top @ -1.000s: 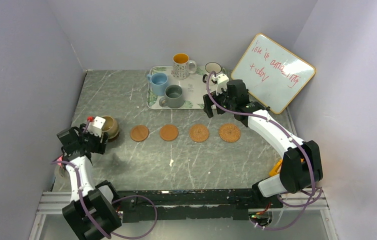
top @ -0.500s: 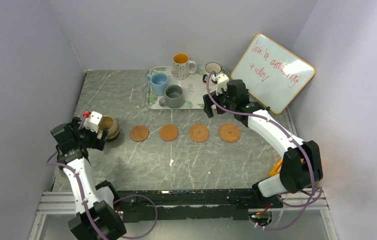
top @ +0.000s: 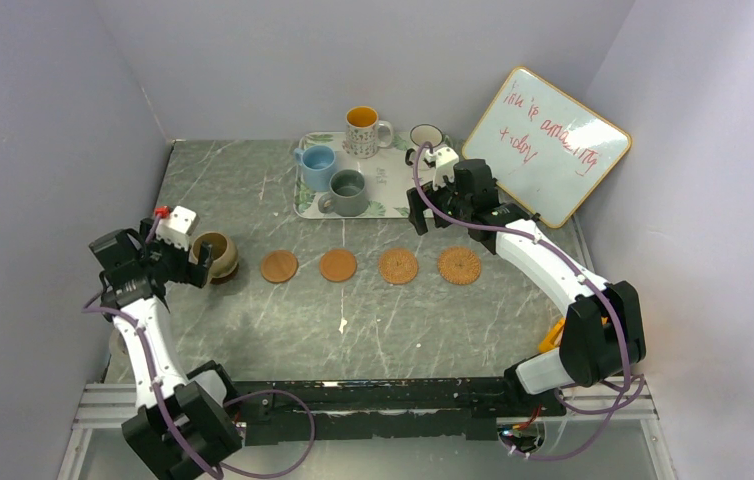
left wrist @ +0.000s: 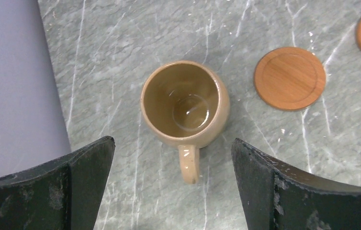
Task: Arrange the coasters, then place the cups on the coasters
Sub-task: Place the cup on the coaster, then pick up the cup from the tray.
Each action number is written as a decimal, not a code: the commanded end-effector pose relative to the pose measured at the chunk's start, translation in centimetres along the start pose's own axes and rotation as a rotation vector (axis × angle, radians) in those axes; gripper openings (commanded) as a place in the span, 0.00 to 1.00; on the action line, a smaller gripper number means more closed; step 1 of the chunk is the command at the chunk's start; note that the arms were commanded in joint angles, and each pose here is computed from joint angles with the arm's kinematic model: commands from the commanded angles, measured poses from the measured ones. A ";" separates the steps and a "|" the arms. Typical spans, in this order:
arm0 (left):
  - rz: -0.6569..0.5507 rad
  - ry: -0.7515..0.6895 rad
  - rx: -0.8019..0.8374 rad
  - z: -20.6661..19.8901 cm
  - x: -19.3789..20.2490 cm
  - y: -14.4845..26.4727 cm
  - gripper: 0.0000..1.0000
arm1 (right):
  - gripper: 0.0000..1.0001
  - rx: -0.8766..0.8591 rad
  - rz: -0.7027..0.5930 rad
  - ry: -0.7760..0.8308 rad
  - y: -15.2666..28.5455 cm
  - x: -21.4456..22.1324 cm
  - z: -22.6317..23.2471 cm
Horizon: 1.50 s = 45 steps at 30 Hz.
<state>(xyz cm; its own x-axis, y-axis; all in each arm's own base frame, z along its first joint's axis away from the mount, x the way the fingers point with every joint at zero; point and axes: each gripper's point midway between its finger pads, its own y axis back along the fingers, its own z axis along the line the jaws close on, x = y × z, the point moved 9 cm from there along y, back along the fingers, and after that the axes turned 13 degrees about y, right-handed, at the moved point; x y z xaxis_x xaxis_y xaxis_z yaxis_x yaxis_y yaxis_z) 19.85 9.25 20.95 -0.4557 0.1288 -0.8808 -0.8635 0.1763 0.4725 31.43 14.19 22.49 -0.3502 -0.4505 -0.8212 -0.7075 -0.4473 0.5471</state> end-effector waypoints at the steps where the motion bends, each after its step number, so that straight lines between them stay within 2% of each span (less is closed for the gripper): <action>1: -0.050 0.012 0.089 -0.8 -1.5 0.0 0.96 | 1.00 0.039 -0.080 0.011 1.2 -2.0 -0.5; 11: -0.006 -0.051 -0.024 -2.6 -3.0 -4.0 0.96 | 1.00 0.041 -0.075 0.013 1.1 -1.9 -0.6; 23: 0.017 -0.007 -0.098 -3.1 -3.4 -7.8 0.96 | 1.00 0.070 -0.050 0.020 0.3 -1.5 -0.8; 29: 0.013 -0.042 -0.120 -3.3 -3.8 -6.1 0.96 | 1.00 0.116 -0.008 0.047 -1.8 -2.1 -1.6; 36: 0.002 -0.014 -0.233 -3.4 -3.9 -3.1 0.96 | 1.00 0.112 0.044 0.069 -5.6 -4.2 -2.8; 41: 0.022 -0.041 -0.215 -3.8 -2.4 -2.8 0.96 | 1.00 0.086 0.034 0.078 -9.4 -7.5 -4.3; 45: -0.016 -0.019 -0.212 -4.2 -1.6 -2.8 0.96 | 1.00 0.085 -0.003 0.102 -12.6 -11.8 -6.0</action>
<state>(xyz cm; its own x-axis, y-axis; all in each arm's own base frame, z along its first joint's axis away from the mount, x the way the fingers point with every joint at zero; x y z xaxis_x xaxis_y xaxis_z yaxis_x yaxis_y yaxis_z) 22.67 4.73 21.51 -0.4602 0.1672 -0.8720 -0.8865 -0.0330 0.4615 44.62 19.13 23.27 -0.3514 -0.5266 -0.7741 -0.7339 -0.3584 0.5770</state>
